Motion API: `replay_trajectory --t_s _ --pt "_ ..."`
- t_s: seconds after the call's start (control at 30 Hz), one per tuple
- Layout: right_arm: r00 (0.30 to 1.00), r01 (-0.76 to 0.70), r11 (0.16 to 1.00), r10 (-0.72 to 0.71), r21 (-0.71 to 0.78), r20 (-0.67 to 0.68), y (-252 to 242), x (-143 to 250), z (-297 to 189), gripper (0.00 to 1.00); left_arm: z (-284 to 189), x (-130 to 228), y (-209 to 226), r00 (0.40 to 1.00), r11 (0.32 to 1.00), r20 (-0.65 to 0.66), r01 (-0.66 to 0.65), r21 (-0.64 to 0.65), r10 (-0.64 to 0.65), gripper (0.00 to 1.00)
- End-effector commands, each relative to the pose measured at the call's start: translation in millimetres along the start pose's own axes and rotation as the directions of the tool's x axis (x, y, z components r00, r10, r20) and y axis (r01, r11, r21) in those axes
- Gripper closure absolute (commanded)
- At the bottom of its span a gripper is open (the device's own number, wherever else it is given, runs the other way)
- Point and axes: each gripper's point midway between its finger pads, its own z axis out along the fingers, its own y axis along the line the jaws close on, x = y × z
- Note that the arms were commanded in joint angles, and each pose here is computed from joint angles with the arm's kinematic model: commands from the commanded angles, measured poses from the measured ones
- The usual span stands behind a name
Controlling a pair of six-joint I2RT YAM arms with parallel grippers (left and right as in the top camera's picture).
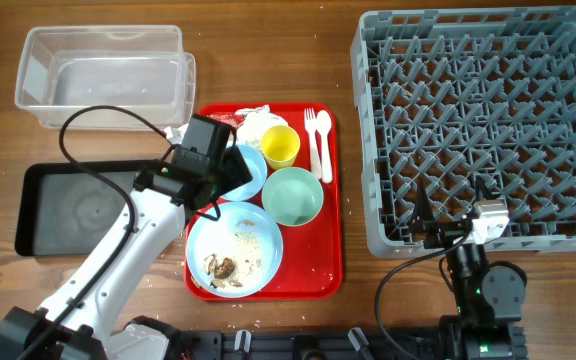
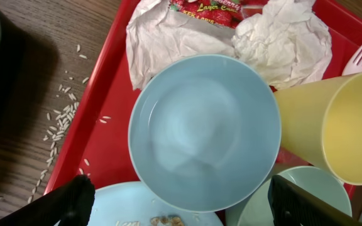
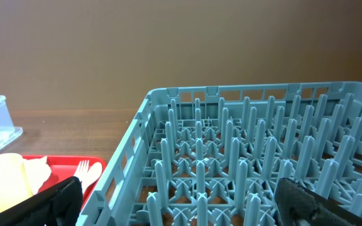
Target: Sort waste into correct bins and load items into the dishwasher rack
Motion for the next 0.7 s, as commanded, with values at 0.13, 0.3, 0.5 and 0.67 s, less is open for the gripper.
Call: replay_trajectory --t_s 0.13,0.3,0.5,0.67 --pt "1.0 -0.014 1.0 0.014 0.009 0.004 -1.3 -0.4 -0.1 0.0 4.6 -4.2 2.9 0.999 0.999 0.025 -0.022 -0.026 0.023 0.1" --pt "1.0 -0.014 1.0 0.014 0.009 0.004 -1.3 -0.4 -0.1 0.0 2.3 -19.3 18.1 0.993 0.993 0.11 -0.016 -0.116 0.029 0.22" --pt "1.0 -0.014 1.0 0.014 0.009 0.004 -1.3 -0.4 -0.1 0.0 3.3 -17.1 16.7 0.995 0.994 0.098 -0.018 -0.107 0.029 0.2" --pt "1.0 -0.014 1.0 0.014 0.009 0.004 -1.3 -0.4 -0.1 0.0 7.4 -11.7 13.8 0.997 0.995 0.067 -0.022 -0.093 0.028 0.19"
